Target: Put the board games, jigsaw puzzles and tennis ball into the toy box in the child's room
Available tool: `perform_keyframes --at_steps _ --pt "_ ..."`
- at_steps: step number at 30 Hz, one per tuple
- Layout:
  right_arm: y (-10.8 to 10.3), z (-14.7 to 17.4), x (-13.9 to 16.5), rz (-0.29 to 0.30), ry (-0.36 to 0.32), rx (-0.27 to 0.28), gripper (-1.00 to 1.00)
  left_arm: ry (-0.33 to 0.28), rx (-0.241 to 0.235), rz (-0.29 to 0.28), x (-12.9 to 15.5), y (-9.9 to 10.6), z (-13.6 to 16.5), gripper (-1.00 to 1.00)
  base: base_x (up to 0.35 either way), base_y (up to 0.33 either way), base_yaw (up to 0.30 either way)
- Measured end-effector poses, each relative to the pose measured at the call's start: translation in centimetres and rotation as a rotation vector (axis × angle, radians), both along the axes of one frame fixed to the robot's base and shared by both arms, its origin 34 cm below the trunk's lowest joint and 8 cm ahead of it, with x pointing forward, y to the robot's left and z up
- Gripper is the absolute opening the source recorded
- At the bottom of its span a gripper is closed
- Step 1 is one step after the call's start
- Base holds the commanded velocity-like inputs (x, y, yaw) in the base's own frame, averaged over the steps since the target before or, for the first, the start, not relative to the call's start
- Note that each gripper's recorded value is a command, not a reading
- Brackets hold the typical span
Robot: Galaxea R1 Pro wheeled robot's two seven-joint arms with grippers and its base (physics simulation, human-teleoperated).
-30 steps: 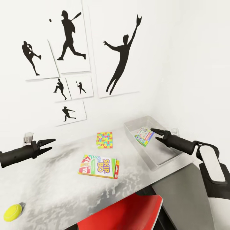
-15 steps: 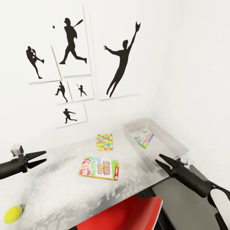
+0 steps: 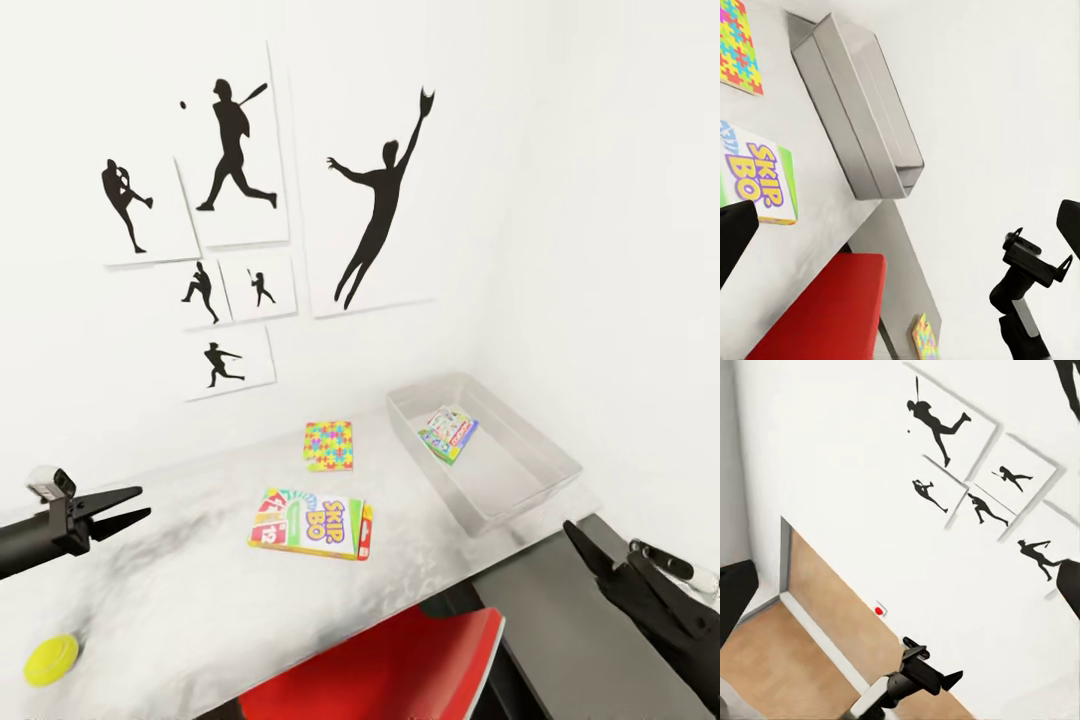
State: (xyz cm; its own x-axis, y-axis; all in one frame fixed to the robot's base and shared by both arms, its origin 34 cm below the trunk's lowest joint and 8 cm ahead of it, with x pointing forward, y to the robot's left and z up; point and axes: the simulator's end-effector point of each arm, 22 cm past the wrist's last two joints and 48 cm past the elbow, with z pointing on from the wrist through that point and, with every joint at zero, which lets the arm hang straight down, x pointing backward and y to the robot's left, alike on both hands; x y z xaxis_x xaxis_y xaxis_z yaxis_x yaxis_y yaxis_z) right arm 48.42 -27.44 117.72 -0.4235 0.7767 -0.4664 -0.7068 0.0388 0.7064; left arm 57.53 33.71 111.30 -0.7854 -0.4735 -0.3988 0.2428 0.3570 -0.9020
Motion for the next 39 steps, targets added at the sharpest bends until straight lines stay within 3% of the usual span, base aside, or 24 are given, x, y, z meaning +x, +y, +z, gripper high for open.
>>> perform_keyframes --at_steps 5,14,21,27,39 --pt "0.7 -0.9 -0.1 -0.001 0.005 -0.072 1.00 -0.025 0.002 -0.008 -0.1 -0.3 0.9 1.00 -0.032 0.000 0.000" --pt "0.7 -1.1 0.0 -0.014 0.012 -0.098 1.00 -0.045 0.003 -0.008 -0.3 -0.4 1.7 1.00 -0.004 0.000 -0.029" --pt "0.3 -3.2 1.9 -0.076 0.117 -0.147 1.00 -0.054 0.010 -0.005 -0.4 -0.3 2.1 1.00 0.000 0.000 -0.070" --pt "0.2 -3.9 2.4 -0.095 0.155 -0.161 1.00 -0.057 0.011 -0.004 -0.4 -0.3 2.2 1.00 0.000 0.000 -0.017" --pt "0.2 -4.2 2.6 -0.098 0.162 -0.170 1.00 -0.055 0.012 -0.005 -0.4 -0.3 2.1 1.00 -0.117 0.000 -0.001"
